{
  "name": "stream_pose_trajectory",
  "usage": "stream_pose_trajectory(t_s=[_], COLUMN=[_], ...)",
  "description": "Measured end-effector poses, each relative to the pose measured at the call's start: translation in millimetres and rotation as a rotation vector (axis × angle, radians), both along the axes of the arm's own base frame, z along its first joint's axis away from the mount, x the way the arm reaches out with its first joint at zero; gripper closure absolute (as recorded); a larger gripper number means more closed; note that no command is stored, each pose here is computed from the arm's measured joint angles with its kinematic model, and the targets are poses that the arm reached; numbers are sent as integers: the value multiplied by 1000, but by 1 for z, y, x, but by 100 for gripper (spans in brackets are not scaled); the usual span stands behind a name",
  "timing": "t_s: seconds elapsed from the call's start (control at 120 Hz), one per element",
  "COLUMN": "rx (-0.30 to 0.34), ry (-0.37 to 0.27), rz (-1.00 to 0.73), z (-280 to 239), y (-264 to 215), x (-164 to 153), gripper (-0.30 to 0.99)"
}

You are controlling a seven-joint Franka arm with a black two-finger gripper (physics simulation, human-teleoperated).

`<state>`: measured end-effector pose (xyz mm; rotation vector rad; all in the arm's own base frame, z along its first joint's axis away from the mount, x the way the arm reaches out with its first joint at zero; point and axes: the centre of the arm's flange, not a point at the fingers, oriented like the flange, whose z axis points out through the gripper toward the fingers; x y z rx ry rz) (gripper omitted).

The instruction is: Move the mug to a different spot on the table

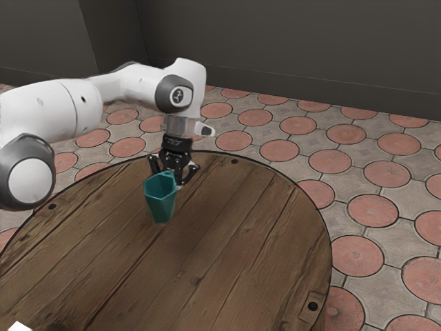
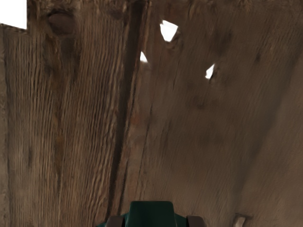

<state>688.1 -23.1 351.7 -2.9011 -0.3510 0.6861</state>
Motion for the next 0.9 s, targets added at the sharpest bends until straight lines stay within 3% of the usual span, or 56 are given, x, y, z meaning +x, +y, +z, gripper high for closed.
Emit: stream_pose_trajectory(t_s=[0.208, 0.517, 0.9], rx=[-24, -99, -179], ry=[24, 104, 95], rz=[-115, -218, -280], z=[-1, -28, -71], y=[33, 34, 31], x=[3, -15, -9], gripper=[63, 62, 63])
